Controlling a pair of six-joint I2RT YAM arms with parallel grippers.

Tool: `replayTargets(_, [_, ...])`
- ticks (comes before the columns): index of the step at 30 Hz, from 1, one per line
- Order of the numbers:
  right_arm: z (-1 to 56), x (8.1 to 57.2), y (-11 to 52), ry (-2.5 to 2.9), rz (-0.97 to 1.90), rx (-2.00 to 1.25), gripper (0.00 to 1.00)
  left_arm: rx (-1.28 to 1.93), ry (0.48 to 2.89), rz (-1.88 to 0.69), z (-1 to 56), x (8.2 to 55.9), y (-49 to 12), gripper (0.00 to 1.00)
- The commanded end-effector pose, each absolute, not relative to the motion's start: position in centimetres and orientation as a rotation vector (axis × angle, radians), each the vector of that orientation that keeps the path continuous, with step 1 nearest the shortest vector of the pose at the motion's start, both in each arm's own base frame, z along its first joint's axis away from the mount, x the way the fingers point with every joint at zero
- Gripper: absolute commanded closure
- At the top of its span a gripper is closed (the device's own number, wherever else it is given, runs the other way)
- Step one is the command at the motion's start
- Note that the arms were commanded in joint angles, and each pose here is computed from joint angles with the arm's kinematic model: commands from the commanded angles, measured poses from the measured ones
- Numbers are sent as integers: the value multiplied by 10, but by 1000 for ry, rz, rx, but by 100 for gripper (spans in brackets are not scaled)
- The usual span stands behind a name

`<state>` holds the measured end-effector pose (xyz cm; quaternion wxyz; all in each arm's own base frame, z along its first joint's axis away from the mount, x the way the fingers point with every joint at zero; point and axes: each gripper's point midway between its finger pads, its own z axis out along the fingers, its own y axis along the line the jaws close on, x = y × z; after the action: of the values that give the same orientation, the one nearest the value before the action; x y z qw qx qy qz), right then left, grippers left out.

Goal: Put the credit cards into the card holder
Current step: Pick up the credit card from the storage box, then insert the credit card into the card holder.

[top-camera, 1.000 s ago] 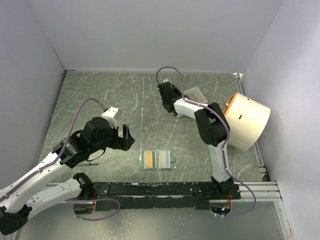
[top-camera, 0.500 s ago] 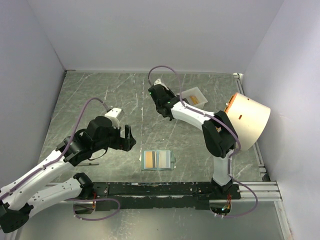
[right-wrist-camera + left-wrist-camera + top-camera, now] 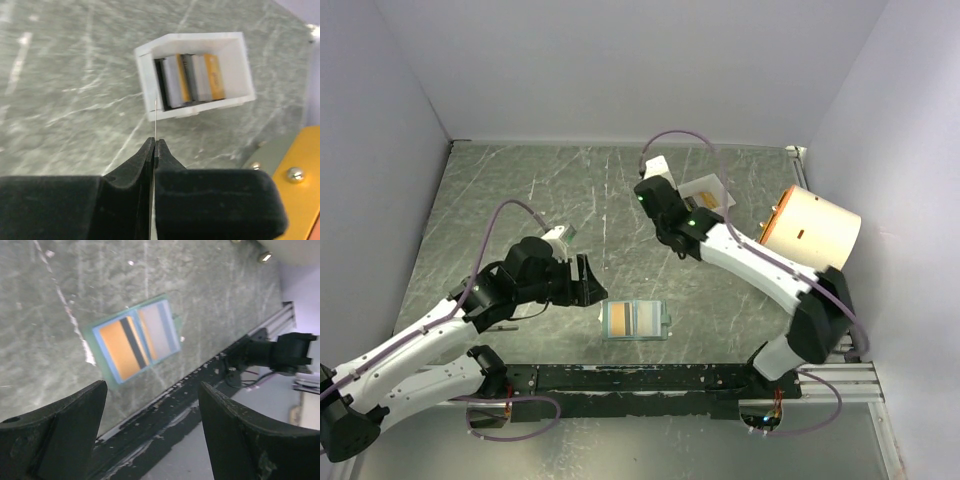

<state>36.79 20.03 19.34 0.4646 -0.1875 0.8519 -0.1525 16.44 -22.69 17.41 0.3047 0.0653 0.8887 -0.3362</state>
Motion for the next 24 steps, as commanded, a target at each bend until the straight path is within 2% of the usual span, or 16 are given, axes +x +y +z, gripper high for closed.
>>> replayTargets(1, [216, 327, 232, 2105, 103, -325, 100, 98, 2287, -1202, 204, 153, -256, 16])
replayTargets(7, [249, 270, 271, 2011, 690, -250, 100, -10, 2177, -1317, 229, 159, -262, 21])
replayTargets(13, [275, 222, 284, 1869, 1115, -142, 100, -107, 2081, -1391, 245, 168, -265, 23])
replayTargets(20, [297, 185, 292, 1751, 1434, -128, 100, -81, 2032, -1415, 259, 178, -275, 19])
replayTargets(24, [293, 174, 295, 1747, 1521, -136, 100, -55, 1980, -1480, 269, 177, -283, 24])
